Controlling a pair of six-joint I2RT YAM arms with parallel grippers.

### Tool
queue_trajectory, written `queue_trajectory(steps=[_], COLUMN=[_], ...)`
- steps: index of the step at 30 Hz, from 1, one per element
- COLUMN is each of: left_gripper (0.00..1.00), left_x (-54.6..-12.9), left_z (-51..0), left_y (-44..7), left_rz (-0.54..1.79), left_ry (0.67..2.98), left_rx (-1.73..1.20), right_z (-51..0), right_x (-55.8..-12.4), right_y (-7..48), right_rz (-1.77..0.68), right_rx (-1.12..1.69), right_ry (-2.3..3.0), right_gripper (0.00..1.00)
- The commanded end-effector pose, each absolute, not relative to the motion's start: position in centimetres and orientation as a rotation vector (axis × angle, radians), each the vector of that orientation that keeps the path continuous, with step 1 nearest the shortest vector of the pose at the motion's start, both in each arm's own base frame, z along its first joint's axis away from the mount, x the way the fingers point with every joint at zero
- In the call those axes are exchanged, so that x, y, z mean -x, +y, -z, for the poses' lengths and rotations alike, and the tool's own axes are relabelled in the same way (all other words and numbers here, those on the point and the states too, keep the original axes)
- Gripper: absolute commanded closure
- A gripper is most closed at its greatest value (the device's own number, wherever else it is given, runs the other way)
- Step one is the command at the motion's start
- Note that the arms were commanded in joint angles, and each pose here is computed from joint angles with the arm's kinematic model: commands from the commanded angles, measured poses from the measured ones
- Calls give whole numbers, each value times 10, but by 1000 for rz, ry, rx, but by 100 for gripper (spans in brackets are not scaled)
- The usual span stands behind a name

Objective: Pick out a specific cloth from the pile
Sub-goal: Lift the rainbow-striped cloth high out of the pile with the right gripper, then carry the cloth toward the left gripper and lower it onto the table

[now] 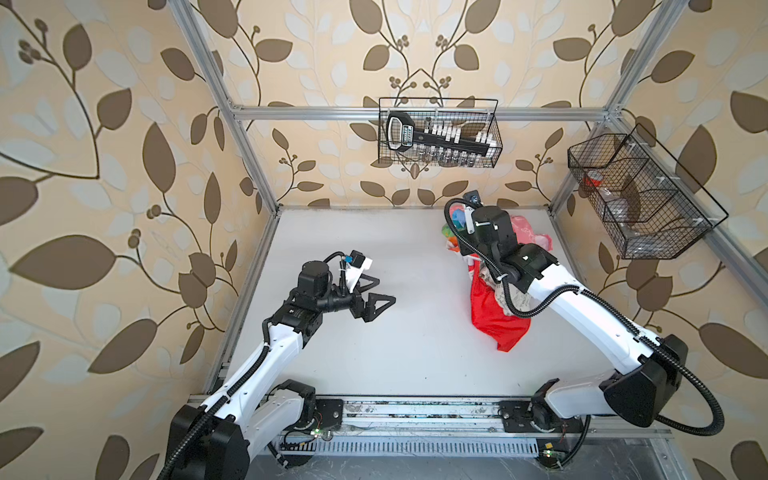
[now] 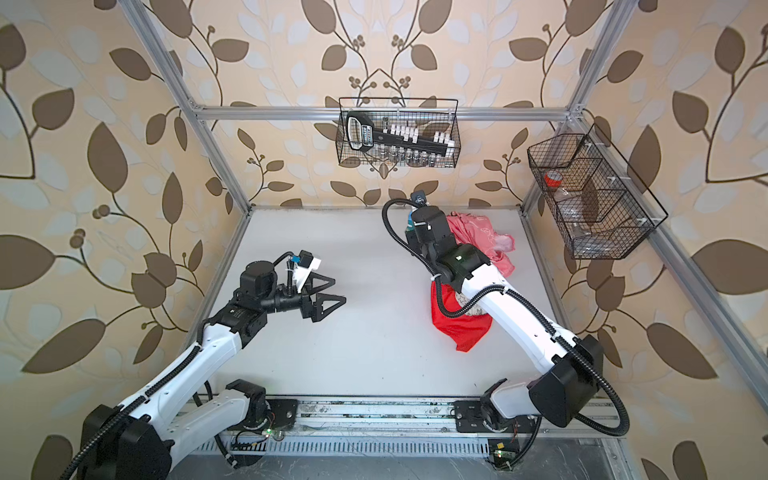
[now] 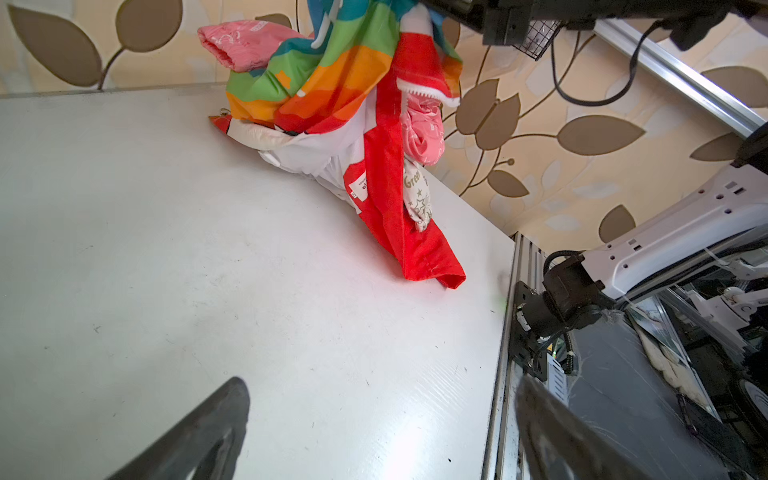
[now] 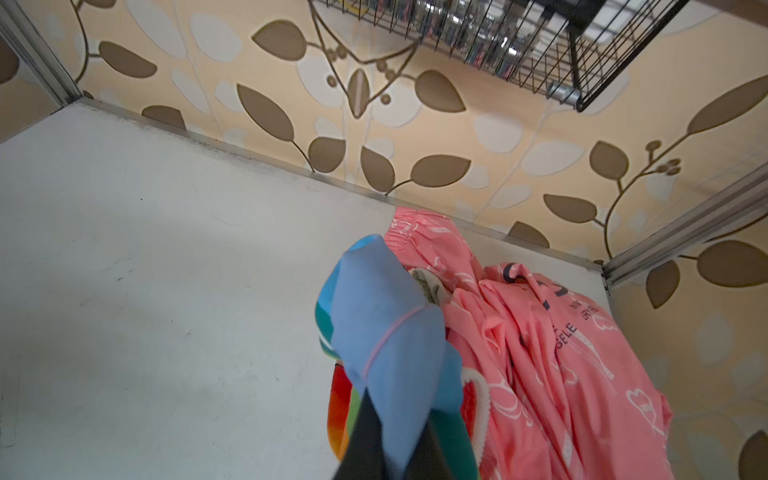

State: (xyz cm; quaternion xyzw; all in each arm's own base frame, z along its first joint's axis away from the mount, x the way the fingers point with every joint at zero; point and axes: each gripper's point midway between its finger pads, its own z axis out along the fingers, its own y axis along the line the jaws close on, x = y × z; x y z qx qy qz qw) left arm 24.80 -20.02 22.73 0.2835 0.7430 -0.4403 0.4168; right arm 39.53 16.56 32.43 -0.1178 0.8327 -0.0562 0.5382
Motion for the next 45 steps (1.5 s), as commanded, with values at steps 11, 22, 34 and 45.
queue_trajectory(steps=[11,22,34,45], left_gripper=[1,1,1,1], left_x=[-244,-245,-230,-207], left_z=[-237,-237,-295,-313], left_y=[-203,-201,-191,-190], left_rz=[1097,1076,934,813], left_ry=[1810,1811,1677,1655], left_rx=[-738,-724,-627,-662], right_z=[-452,-529,-542,-517], right_x=[-382,-360,-360,-367], right_y=[188,208,269,386], right_rz=[72,22,-145,-485], right_rx=[256,264,378,623], right_ry=[1666,1495,1434,1453], right_gripper=[100,100,100,100])
